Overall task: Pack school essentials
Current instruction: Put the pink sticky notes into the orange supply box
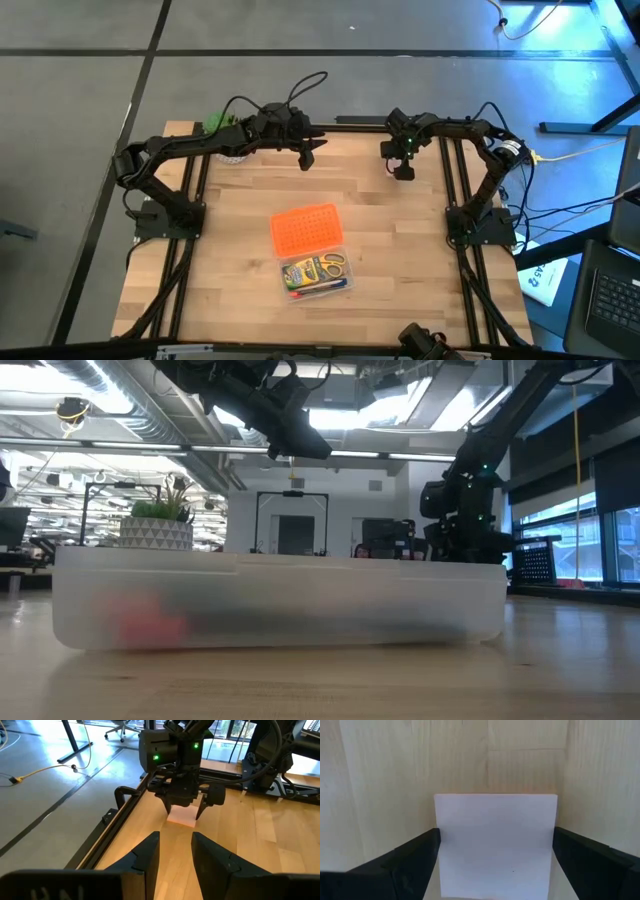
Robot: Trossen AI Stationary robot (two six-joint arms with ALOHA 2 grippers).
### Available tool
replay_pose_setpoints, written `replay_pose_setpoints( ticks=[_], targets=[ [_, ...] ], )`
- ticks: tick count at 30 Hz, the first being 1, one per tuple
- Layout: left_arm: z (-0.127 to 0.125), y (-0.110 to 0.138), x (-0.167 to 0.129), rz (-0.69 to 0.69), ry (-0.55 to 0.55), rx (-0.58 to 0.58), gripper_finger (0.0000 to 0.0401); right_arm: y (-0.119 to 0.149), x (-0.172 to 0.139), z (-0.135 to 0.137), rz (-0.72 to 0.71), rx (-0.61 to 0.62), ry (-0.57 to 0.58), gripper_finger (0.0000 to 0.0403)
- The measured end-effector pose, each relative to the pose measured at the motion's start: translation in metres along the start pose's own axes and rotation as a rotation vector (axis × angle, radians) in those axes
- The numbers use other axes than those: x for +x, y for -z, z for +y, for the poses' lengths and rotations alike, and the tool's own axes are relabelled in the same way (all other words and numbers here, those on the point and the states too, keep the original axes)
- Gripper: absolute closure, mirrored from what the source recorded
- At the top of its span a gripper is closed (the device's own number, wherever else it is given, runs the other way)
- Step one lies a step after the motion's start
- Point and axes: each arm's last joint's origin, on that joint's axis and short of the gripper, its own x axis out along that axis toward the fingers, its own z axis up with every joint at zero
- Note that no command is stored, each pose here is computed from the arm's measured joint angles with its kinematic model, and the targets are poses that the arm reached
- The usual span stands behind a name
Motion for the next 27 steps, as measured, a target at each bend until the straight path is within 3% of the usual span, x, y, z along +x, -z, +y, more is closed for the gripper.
replay_pose_setpoints(
  ticks=[27],
  targets=[
    [0.0000,0.0000,0.0000,0.000,0.000,0.000,0.0296,0.0022,0.0004,0.0058,0.004,0.064,-0.077,0.0025]
  ],
)
